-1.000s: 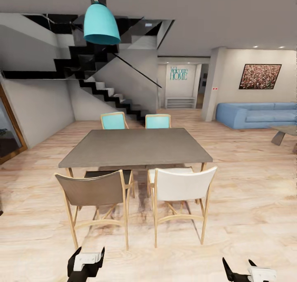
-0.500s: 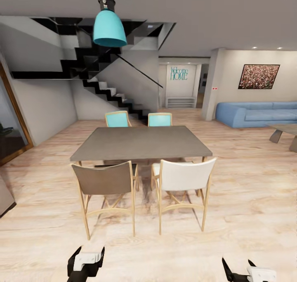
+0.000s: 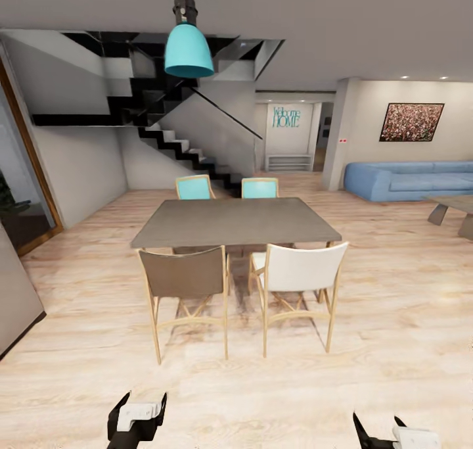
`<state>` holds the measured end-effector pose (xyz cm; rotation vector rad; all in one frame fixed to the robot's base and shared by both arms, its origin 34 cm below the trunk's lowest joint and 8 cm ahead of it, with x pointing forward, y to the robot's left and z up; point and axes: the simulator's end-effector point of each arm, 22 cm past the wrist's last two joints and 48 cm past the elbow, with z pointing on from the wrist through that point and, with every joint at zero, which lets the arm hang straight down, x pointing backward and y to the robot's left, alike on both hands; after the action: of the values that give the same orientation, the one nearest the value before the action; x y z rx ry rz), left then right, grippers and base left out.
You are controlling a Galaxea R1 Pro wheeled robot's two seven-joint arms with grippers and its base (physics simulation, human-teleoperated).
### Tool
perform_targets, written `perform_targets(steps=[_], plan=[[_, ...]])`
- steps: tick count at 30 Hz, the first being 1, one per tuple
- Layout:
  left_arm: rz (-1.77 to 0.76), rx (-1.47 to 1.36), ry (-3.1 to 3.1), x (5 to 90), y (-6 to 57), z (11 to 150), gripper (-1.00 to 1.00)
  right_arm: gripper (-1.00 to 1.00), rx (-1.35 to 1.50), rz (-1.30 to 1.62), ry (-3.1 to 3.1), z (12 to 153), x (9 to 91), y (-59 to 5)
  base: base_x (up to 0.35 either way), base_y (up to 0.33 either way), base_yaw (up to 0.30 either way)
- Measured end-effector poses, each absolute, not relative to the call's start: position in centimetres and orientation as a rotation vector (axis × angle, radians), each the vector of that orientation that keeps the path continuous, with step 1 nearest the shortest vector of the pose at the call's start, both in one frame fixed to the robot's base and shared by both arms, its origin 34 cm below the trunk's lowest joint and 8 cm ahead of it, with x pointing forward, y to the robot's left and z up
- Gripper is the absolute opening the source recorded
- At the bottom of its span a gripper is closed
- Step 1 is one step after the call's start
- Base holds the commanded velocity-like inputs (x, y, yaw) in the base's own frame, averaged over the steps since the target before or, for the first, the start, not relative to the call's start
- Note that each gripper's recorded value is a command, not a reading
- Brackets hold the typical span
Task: Put the three can of soda from the living room inside the tash can in the kitchen.
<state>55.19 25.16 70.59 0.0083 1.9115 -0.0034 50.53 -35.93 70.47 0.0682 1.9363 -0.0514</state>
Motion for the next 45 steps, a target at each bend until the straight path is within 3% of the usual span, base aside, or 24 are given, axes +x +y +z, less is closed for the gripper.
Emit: perform_targets(steps=[22,45], plan=[[-0.002,0.010,1.925,54.90,25.13,70.01,1.00,1.00,0.067,-0.052,1.928,70.50,50.53,-35.86,-0.262,0.165,0.000],[-0.009,0.019,1.925,54.87,24.72,69.90,1.00,1.00,0.058,-0.042,1.929,70.11,50.54,-34.94,-0.025,0.012,0.038]])
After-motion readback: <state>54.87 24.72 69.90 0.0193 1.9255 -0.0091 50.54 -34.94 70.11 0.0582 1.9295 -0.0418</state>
